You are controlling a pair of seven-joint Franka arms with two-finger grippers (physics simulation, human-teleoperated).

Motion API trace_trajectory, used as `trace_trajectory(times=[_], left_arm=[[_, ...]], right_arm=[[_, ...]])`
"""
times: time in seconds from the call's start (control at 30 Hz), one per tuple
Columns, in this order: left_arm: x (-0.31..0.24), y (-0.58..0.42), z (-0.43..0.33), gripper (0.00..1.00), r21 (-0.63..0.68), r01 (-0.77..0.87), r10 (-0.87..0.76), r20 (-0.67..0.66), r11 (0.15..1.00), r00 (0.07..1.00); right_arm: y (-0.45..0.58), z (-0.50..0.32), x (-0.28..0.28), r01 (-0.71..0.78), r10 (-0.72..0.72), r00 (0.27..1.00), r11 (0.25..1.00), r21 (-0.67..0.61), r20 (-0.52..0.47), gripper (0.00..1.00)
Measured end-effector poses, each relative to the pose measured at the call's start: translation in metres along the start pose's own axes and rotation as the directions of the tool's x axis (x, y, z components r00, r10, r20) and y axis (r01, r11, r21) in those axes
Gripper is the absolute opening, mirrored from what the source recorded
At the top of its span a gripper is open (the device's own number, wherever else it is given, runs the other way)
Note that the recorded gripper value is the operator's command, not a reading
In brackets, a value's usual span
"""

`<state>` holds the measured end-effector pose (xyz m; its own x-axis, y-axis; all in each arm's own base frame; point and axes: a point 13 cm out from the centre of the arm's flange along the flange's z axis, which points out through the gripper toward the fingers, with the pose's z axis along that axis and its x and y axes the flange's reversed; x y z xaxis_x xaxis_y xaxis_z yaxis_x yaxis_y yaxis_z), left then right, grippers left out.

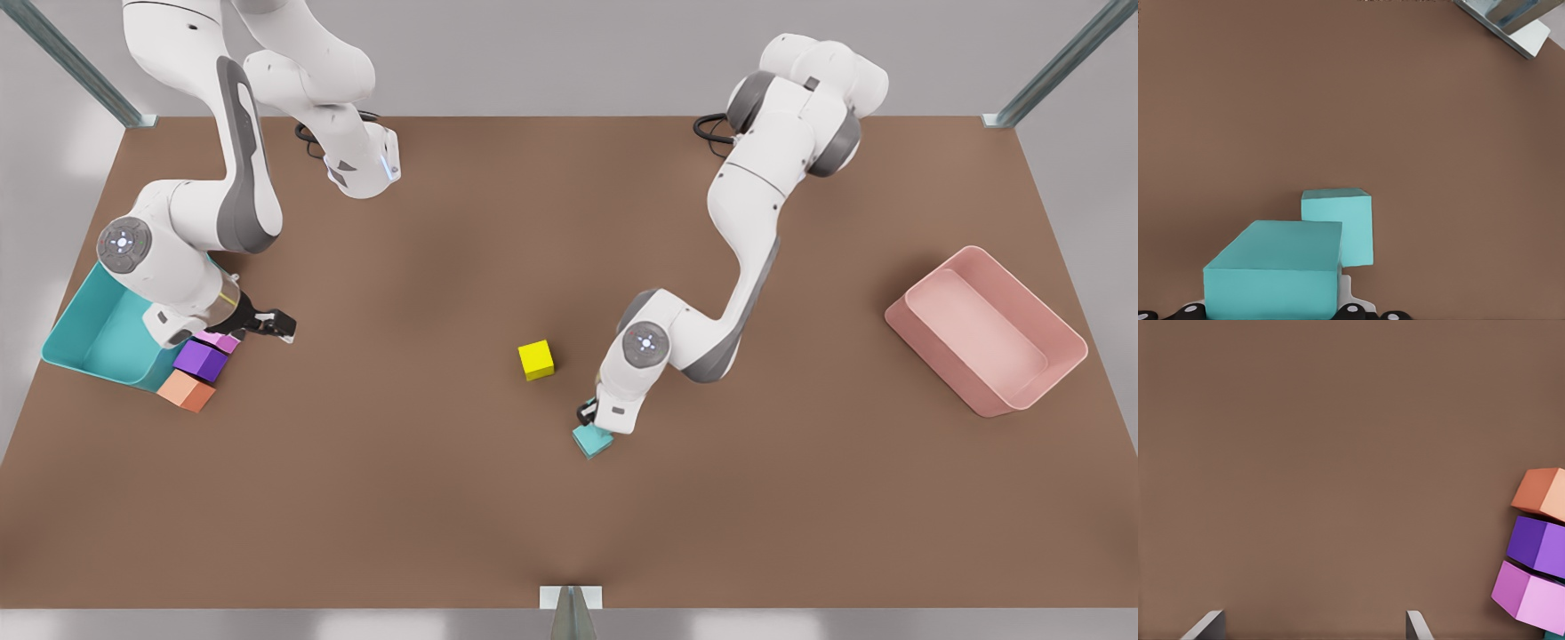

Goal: Stack the two blue cubes on top of each other

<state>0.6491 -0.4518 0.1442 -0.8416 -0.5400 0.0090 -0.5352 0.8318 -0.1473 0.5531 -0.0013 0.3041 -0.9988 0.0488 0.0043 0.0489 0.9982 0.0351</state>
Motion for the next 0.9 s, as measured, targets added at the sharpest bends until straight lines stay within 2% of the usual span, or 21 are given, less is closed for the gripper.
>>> trace_trajectory(times=[0.23, 0.6, 0.9], left_arm=[[-0.001, -0.009, 0.014, 0.61, 0.008, 0.092, -0.092, 0.006, 0.996, 0.996], [0.016, -0.017, 0.034, 0.61, -0.014, 0.147, -0.146, 0.048, 0.989, 0.988], [0.012, -0.027, 0.031, 0.61, 0.015, 0.196, -0.196, 0.052, 0.981, 0.979]], right_arm=[[0.006, 0.0, 0.001, 0.01, -0.01, 1.0, 1.0, 0.0, -0.001, 1.0], [0.013, 0.0, 0.002, 0.024, -0.024, 1.0, 1.0, 0.0, -0.004, 1.0], [0.016, -0.001, 0.002, 0.029, -0.029, 1.0, 1.0, -0.001, -0.003, 1.0]])
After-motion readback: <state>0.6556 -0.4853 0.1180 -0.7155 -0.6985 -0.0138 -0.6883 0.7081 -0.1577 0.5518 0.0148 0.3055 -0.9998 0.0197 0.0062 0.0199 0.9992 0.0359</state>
